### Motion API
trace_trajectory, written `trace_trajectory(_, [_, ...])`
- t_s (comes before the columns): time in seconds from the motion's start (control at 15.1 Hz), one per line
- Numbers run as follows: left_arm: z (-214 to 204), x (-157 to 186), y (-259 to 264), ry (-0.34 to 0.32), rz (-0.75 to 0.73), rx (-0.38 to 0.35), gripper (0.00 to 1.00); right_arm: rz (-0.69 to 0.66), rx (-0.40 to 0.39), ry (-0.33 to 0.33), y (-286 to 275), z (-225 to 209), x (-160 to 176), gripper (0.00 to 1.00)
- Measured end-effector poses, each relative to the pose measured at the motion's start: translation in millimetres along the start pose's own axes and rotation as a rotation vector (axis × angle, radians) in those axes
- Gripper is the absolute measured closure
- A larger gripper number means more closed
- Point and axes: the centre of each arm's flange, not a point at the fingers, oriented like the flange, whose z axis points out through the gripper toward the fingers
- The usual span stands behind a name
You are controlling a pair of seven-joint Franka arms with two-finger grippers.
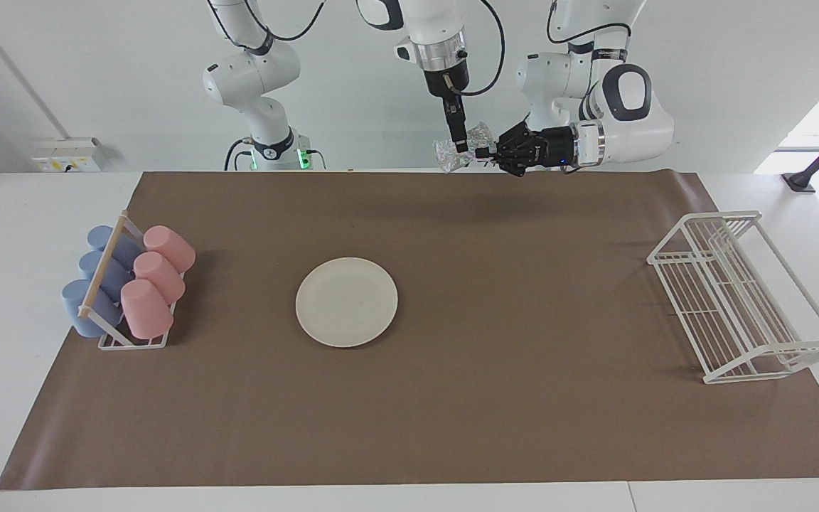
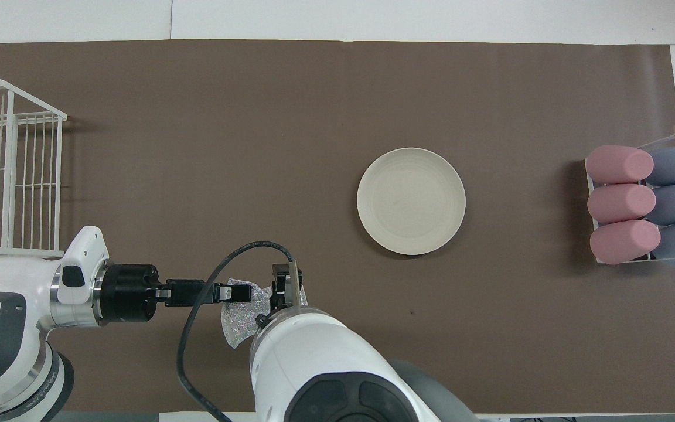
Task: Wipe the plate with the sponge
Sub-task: 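Grasp the sponge with the right gripper while the left gripper releases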
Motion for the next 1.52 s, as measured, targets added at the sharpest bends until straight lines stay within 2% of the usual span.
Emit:
trace_trajectory(0.4, [2, -2, 1, -0.016, 0.001, -0.011, 0.95, -0.068, -0.021, 0.026, 4, 18, 8, 0.00])
trace_trajectory(0.53, [2, -2, 2, -0.019, 0.001, -0.012, 0.95, -0.113, -0.025, 0.030, 4, 20, 10, 0.03])
trace_trajectory(0.99, [4, -4, 2, -0.034, 0.001, -0.019, 0.95, -0.179, -0.005, -0.005, 0, 18, 9, 0.78])
trace_trajectory(1.06, [4, -5, 2, -0.038, 0.001, -0.020, 0.95, -0.178, -0.008, -0.011, -1, 17, 9, 0.83])
trace_trajectory(1.12, [4, -5, 2, -0.038, 0.002, -0.020, 0.90, -0.178, -0.010, -0.013, -1, 18, 9, 0.86])
trace_trajectory(1.19, [4, -5, 2, -0.038, -0.001, -0.020, 0.90, -0.178, -0.013, -0.014, 0, 18, 9, 0.87])
trace_trajectory(1.26, [4, -4, 2, -0.037, -0.009, -0.020, 0.86, -0.178, -0.014, -0.015, 0, 19, 9, 0.87])
trace_trajectory(1.45, [3, -4, 3, -0.036, -0.028, -0.018, 0.59, -0.184, -0.016, -0.015, 1, 19, 9, 0.87])
trace_trajectory(1.52, [3, -4, 3, -0.036, -0.031, -0.018, 0.43, -0.193, -0.016, -0.015, 0, 19, 10, 0.87])
